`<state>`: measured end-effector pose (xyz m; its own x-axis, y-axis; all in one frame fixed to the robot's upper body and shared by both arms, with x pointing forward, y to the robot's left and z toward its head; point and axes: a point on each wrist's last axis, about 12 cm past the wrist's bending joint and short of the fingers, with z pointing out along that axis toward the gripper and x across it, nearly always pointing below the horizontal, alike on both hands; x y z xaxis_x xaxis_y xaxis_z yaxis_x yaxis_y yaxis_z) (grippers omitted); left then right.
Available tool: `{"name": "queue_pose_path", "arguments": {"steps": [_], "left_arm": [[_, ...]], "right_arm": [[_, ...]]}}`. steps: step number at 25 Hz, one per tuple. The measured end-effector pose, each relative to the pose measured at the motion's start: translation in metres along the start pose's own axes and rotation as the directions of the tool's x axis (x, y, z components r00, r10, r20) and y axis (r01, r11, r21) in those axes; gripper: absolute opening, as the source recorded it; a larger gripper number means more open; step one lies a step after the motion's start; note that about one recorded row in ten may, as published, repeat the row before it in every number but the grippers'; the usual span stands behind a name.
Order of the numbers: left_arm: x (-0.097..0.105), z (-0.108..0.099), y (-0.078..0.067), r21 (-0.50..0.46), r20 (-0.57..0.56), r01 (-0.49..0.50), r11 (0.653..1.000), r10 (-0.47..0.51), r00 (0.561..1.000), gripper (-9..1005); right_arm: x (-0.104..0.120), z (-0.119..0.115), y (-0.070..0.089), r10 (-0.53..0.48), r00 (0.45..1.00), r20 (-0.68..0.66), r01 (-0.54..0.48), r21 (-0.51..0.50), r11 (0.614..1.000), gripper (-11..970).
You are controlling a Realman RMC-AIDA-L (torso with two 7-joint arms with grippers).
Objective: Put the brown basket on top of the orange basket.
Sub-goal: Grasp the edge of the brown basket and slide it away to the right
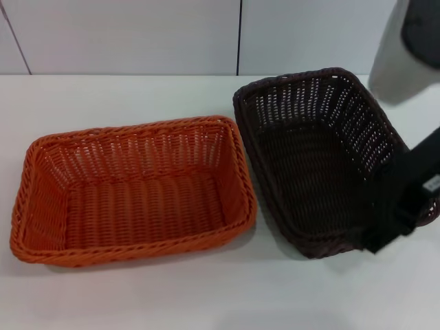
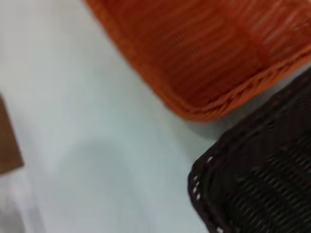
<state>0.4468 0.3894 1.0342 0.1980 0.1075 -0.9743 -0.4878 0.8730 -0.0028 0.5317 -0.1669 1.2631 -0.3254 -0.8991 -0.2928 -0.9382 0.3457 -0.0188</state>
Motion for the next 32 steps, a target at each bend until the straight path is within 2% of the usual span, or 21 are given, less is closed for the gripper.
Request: {"name": "queue_pose_path", "arguments": {"steps": [7,10,16,22,32], "left_arm": [[0.005,0.001,0.001,-0.025,-0.039,0.015,1.000,-0.016,0.999,811],[0.005,0.001,0.000,-0.026,-0.040,0.015,1.000,-0.016,0.999,811],[0.006,0.001,0.000,-0.026,-0.050,0.013,1.000,-0.015,0.999,810],[0.008,0.002,-0.003,-0.020,-0.067,0.015,1.000,-0.016,0.998,810],[0.008,0.003,-0.003,-0.018,-0.072,0.012,1.000,-0.014,0.997,811]], "right_arm": [[-0.003,0.011,0.003,-0.105,0.991,-0.082,0.107,0.020,0.994,751],[-0.005,0.019,-0.002,-0.123,0.986,-0.117,0.129,0.048,0.990,750],[-0.006,0.036,-0.011,-0.139,0.979,-0.149,0.149,0.058,0.987,750],[-0.006,0.053,-0.012,-0.152,0.971,-0.184,0.161,0.038,0.986,751],[-0.003,0.079,-0.021,-0.132,0.968,-0.213,0.137,0.008,0.991,750]]}}
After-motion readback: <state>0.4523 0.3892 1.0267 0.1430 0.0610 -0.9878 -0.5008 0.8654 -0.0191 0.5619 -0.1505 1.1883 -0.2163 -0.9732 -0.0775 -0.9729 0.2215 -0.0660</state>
